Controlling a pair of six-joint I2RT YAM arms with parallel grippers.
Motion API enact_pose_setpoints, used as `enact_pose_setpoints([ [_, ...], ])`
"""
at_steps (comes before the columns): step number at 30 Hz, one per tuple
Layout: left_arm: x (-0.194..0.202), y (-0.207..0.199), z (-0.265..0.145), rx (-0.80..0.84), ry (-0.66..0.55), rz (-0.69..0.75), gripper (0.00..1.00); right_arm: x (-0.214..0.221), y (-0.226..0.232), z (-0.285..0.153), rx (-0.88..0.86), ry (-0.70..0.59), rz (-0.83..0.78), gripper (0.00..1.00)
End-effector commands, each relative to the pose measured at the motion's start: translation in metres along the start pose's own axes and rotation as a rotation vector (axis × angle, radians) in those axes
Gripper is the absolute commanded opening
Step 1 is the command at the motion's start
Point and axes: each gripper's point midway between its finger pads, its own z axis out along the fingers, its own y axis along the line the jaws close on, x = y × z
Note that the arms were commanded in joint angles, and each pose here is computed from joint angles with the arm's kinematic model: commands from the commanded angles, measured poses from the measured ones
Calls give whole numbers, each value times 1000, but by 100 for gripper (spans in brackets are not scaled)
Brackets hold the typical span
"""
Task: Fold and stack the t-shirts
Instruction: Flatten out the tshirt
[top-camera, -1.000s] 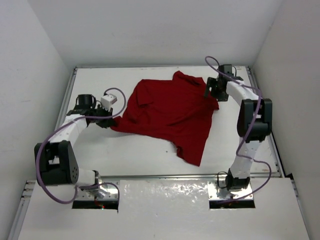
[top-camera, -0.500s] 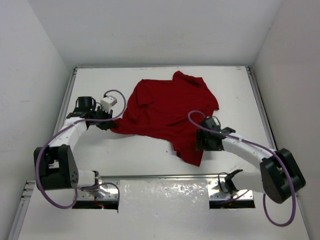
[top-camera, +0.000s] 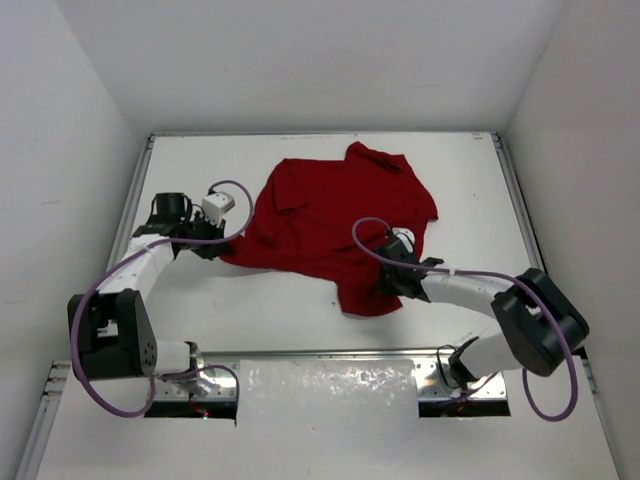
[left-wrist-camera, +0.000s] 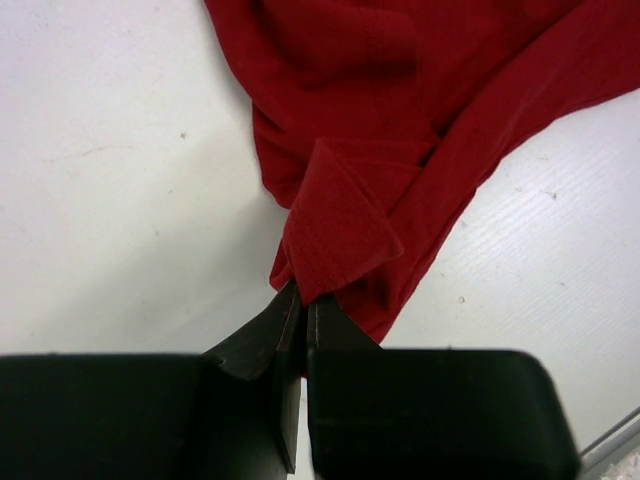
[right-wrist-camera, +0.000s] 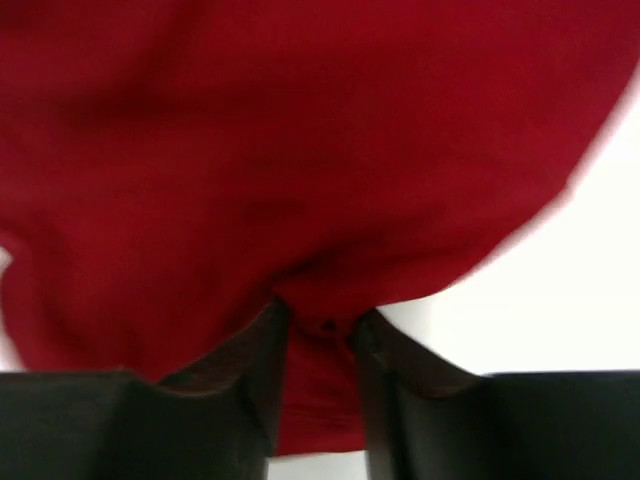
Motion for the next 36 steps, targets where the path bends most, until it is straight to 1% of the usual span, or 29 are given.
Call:
enact_pose_setpoints([
  [1,-22,7,-6,-34,-70,58,0,73,-7,14,-12,244,16,13],
  [3,-24,6,-6,-32,-73,45,0,74,-15,13,10,224,43,0],
  [7,-39,7,-7,-22,-108,10,0,52,-16,10,-46,152,142,0],
  [8,-45,9,-3,-18,-129,-17,0,31,-16,9,-66,107,180,0],
  [9,-52,11,-2,-16,-151,-29,0,15,-15,10,-82,83,150,0],
  [10,-74,17,-3,-19,-212,-15,0,-30,3,4,-151,18,148,0],
  [11,-79,20,4,-3,-219,-64,0,-48,-9,11,-129,34,135,0],
  [12,-113,31,-3,-15,-281,-42,0,-77,-7,13,-144,13,132,0],
  [13,-137,34,-6,9,-321,-34,0,-158,15,-2,-217,-105,127,0],
  [14,-149,44,7,33,-320,-84,0,-186,11,-4,-229,-100,102,0],
  [15,-175,53,4,33,-361,-85,0,-214,12,14,-220,-80,93,0],
  [16,-242,66,-24,13,-489,-58,0,-327,32,-31,-276,-298,73,0],
  [17,-256,84,-7,22,-490,-98,0,-338,17,4,-219,-209,86,0],
  [18,-327,97,-50,-40,-632,-28,0,-458,30,-83,-287,-514,91,0],
  [19,-344,117,-35,-38,-645,-100,0,-496,15,-106,-284,-602,140,0],
  [20,-408,118,-91,-84,-803,-26,0,-528,9,-103,-313,-680,251,0],
  [21,-427,124,-103,-99,-854,-36,0,-555,1,-142,-361,-802,315,0],
  [22,-440,138,-100,-86,-901,-82,0,-585,-17,-175,-452,-954,421,0],
  [23,-464,132,-132,-85,-1000,-46,0,-590,-22,-195,-492,-1029,443,0],
  [24,-481,129,-152,-81,-1106,3,0,-571,-32,-213,-471,-1068,467,0],
  [25,-489,119,-176,-58,-1176,-6,0,-577,-37,-241,-438,-1174,397,0],
  [26,-484,123,-164,-54,-1178,-28,0,-578,-39,-253,-411,-1188,361,0],
  [27,-489,117,-177,-54,-1239,1,0,-587,-35,-281,-415,-1232,319,0],
  [28,-485,112,-174,-47,-1229,-3,0,-590,-31,-299,-421,-1254,254,0],
  [32,-454,105,-118,20,-1054,-43,0,-578,-35,-289,-393,-1214,209,0],
  [33,-447,99,-119,27,-1032,-36,0,-564,-35,-254,-389,-1140,200,0],
  [34,-437,98,-112,28,-1005,-41,0,-552,-32,-262,-400,-1134,178,0],
  [35,-415,102,-90,30,-945,-65,0,-540,-30,-252,-407,-1101,167,0],
  [36,-404,97,-83,34,-908,-15,0,-513,-29,-207,-409,-988,161,0],
])
